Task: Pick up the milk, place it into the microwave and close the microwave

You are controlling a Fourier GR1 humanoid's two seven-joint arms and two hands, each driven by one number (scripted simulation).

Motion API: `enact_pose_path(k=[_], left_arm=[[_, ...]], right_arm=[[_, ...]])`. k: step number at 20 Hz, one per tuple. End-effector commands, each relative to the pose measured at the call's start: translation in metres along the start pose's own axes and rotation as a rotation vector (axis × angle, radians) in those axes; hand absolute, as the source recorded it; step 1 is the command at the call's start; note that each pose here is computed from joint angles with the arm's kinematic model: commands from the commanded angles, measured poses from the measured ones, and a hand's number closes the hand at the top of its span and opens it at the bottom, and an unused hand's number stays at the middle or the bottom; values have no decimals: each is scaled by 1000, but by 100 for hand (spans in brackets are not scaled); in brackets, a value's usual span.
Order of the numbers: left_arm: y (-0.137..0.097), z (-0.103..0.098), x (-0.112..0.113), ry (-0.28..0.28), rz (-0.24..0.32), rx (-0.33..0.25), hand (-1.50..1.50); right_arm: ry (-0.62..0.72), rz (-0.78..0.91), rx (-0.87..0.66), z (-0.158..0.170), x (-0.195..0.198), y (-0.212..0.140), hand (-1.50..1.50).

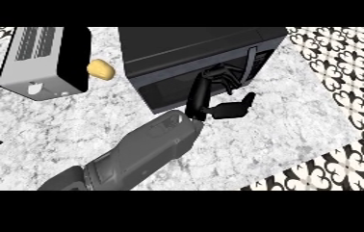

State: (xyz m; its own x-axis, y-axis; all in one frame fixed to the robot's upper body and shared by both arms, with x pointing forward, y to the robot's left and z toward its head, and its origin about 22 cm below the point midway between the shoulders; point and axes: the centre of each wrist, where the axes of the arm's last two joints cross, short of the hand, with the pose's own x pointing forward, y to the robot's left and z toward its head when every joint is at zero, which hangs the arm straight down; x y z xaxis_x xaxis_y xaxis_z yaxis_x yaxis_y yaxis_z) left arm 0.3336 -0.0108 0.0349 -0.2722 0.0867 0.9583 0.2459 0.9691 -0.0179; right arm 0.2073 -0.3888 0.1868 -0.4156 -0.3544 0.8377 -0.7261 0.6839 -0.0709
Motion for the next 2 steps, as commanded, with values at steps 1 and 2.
enact_pose_path(k=[1,2], left_arm=[[41,6,-38,162,-82,246,-150],[38,6,-37,146,-80,220,-150]], right_arm=[[22,-3,-17,6,4,2,-150],[12,7,-8,1,7,2,-150]])
